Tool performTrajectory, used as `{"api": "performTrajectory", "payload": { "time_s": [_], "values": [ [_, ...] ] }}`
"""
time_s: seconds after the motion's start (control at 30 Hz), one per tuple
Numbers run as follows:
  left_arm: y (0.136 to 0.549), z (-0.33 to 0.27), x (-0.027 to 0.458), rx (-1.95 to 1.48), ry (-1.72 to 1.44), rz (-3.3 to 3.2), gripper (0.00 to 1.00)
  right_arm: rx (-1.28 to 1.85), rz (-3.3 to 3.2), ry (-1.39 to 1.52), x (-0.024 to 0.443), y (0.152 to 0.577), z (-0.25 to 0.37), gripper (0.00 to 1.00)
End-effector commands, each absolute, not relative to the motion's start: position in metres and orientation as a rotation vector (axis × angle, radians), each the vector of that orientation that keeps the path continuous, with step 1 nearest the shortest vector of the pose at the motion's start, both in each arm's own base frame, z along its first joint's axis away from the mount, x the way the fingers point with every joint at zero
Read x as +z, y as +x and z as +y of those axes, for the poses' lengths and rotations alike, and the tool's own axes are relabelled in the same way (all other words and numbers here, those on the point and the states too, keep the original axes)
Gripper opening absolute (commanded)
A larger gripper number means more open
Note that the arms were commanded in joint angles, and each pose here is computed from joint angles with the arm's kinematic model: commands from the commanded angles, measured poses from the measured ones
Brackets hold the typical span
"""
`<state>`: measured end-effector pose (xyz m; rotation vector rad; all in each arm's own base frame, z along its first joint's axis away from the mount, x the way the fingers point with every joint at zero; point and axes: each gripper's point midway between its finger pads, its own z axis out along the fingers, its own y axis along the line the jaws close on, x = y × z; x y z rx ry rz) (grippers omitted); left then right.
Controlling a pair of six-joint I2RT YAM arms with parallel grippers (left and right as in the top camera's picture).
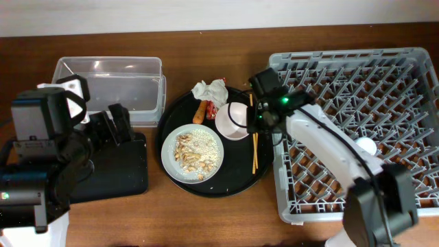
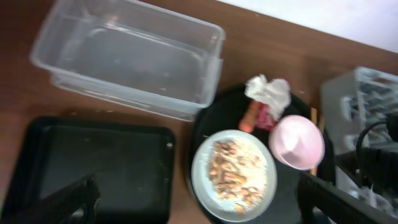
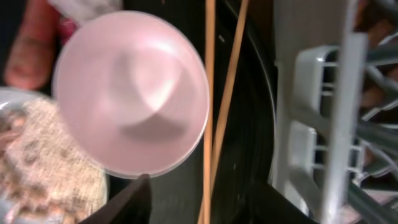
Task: Sort waste into correct bins and load items into the dishwasher rack
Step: 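Move the right gripper to the pink bowl and grasp it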
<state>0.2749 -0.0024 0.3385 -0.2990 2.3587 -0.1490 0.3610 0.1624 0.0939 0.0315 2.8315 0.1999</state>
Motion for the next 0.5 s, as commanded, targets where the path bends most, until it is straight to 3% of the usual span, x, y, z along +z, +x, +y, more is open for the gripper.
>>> {"api": "performTrajectory", "payload": {
  "time_s": [0.0, 0.13, 0.3, 0.47],
  "values": [
    [0.275, 0.011, 0.341, -0.071, -0.361, 2.339, 0.99, 0.159, 2.840, 0.099, 0.072, 0.371, 0.163, 0.43],
    [0.275, 0.011, 0.341, -0.070, -0.361, 2.342, 0.99, 0.146, 2.861, 0.131, 0.047, 0.378, 0.166, 0.39],
    [0.272, 0.011, 0.338, -0.068, -0.363, 2.358, 0.99, 0.171, 2.885, 0.126, 0.034, 0.379, 0.171, 0.17],
    [0.272, 0.011, 0.338, -0.068, -0.363, 2.358, 0.99, 0.170, 2.883, 0.133, 0.035, 0.379, 0.169, 0.17]
  ]
}}
